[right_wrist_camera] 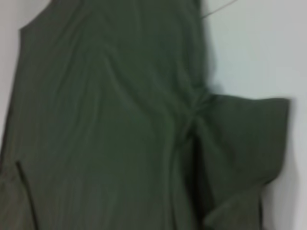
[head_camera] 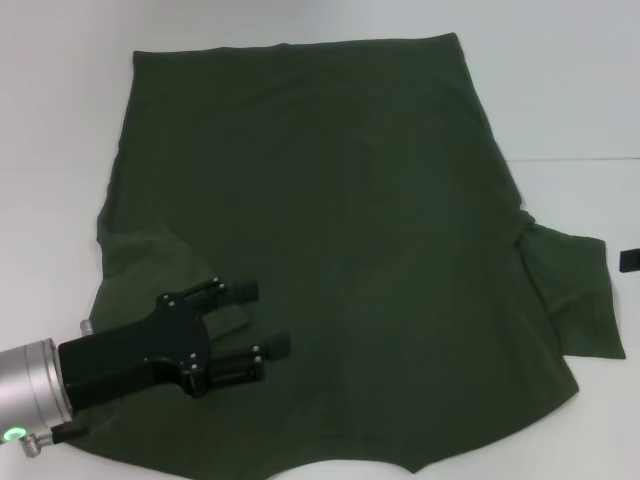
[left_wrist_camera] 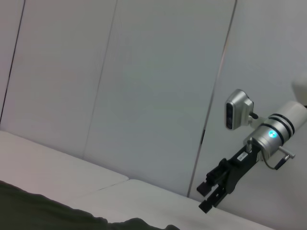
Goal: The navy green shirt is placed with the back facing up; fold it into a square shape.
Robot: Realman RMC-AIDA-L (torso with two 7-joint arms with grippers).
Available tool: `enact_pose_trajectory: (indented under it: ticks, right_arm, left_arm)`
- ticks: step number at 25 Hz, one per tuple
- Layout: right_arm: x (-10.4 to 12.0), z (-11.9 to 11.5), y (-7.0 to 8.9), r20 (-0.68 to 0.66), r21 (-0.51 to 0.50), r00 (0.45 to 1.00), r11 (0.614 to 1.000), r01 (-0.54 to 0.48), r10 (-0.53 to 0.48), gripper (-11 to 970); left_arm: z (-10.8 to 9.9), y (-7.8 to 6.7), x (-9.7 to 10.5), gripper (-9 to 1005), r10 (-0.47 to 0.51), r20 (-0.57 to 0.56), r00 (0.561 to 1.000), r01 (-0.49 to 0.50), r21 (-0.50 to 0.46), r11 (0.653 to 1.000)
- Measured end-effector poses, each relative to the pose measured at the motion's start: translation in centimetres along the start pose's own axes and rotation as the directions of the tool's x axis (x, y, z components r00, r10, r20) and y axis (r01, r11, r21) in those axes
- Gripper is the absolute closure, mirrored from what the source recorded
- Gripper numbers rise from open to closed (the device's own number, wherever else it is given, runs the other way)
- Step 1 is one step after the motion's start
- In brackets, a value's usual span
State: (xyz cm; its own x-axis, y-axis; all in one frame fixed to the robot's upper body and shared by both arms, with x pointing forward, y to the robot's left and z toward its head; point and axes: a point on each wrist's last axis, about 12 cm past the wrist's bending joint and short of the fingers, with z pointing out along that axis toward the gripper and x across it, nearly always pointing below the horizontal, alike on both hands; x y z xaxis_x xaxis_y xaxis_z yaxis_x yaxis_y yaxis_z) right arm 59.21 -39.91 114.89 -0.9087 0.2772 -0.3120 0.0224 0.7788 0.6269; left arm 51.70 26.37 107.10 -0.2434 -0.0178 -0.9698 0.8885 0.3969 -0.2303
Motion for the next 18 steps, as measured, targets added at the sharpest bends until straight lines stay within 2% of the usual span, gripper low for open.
enact_pose_trajectory:
  ticks: [6,18]
  right_arm:
    - [0.0,0.6,-0.6,0.016,0.044,1.0,0.999,0.002,-0.003,51]
    - [0.1,3.5,-1.0,0.049,0.069,0.999,0.998,-0.004,0.0,57]
  left_arm:
    - [0.3,0.0,0.2,123,-0.006,-0.002,1.0,0.006,-0.008,1.0]
    - [0.3,0.3,0.6,122,0.001,-0.05,0.999,-0.002,-0.025,1.0]
